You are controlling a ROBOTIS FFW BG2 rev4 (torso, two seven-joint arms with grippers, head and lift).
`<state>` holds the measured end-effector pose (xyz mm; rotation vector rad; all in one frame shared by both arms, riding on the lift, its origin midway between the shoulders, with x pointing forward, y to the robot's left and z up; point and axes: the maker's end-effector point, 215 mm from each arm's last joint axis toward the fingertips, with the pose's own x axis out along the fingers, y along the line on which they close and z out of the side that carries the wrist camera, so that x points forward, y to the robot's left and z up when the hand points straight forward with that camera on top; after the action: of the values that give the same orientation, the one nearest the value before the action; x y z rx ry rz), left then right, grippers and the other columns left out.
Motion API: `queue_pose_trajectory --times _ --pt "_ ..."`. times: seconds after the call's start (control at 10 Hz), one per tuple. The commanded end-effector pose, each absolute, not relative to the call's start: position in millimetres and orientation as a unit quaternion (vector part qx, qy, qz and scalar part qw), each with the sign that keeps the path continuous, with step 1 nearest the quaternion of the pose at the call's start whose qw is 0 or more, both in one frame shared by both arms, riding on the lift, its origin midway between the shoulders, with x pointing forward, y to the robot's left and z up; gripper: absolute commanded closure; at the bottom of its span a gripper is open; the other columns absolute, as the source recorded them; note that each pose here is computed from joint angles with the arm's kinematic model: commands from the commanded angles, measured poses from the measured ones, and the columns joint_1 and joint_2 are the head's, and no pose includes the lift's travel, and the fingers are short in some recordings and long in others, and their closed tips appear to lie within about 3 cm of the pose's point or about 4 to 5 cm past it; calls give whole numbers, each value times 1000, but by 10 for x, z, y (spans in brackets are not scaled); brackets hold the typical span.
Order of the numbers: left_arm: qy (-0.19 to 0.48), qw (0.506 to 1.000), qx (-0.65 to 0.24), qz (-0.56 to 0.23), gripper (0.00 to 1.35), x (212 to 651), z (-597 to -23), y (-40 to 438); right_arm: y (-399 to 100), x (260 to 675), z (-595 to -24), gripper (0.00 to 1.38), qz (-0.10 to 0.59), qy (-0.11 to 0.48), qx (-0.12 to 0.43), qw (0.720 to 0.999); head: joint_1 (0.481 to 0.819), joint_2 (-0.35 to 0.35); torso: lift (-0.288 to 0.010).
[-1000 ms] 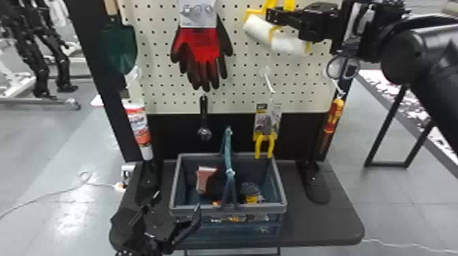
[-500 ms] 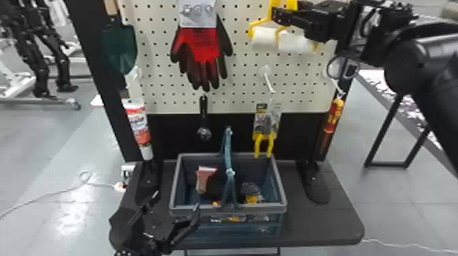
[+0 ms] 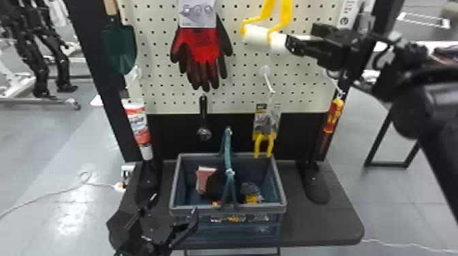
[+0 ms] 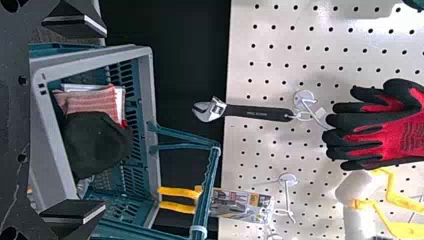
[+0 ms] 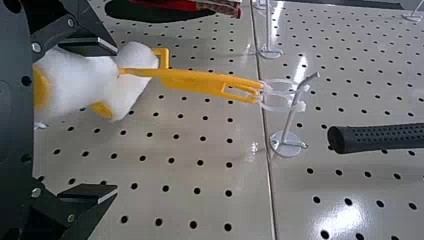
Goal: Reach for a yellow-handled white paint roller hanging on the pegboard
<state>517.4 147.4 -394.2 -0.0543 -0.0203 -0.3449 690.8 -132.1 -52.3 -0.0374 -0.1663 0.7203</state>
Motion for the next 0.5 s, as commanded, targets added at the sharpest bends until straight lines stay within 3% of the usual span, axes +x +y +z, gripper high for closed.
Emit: queue_pose_trajectory --times 0.0,0.2,0.4 --pt "-13 985 -26 -171 93 5149 -3932 1490 -1448 6690 -783 302 326 -100 -17 940 549 0 -100" --pt "-27 986 -32 -161 98 5089 -3876 1584 -1671 6288 -1324 302 276 -107 19 955 549 0 -100" --pt "-43 992 -40 -113 91 4943 -3792 1897 -2111 5682 -2278 302 206 -86 67 972 549 0 -100"
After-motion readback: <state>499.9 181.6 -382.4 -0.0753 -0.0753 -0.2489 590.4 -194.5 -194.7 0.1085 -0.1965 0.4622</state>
